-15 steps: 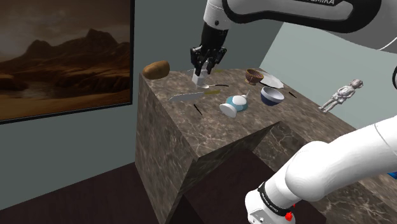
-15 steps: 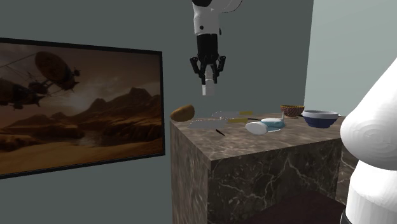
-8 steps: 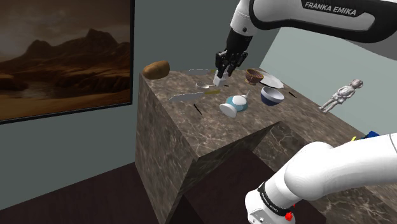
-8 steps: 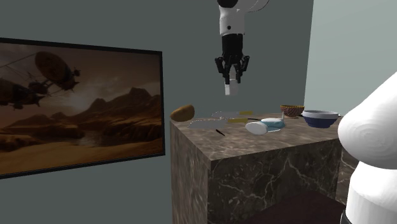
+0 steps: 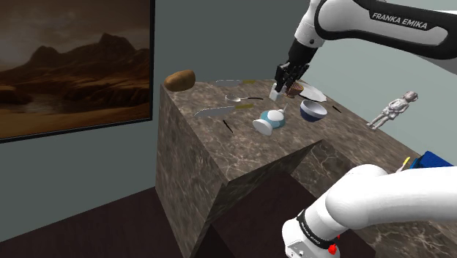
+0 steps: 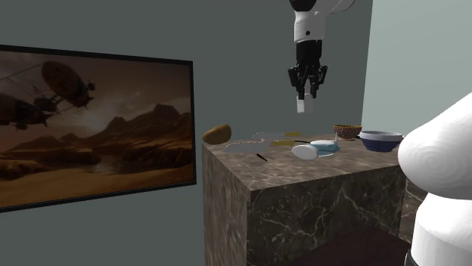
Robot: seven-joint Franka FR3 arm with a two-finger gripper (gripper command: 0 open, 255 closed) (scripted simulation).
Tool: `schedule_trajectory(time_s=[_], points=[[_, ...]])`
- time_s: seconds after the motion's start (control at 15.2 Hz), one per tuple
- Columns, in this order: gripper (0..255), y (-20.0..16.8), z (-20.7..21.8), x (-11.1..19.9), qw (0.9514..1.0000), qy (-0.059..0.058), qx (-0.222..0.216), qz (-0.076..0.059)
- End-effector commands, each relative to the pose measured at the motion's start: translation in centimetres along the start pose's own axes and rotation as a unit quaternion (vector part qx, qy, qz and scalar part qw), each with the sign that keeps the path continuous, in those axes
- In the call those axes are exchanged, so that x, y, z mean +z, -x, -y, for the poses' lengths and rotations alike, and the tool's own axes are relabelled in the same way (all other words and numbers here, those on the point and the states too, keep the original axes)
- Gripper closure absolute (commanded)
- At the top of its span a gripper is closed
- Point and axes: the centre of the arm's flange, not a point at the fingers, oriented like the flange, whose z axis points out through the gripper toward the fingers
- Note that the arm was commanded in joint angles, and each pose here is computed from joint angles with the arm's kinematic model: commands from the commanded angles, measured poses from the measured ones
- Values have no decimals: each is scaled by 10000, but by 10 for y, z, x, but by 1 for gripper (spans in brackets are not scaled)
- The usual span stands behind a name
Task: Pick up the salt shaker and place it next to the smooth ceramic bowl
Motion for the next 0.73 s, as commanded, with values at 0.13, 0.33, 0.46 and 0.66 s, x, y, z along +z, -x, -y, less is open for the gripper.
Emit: schedule_trajectory(time_s=[0.13, 0.33, 0.46, 0.66], points=[[255, 13, -50, 7, 10000, -1, -8, 1], [255, 25, -88, 10, 10000, -1, -8, 1], [255, 32, -113, 12, 10000, -1, -8, 1], [255, 43, -151, 15, 10000, -1, -8, 1]])
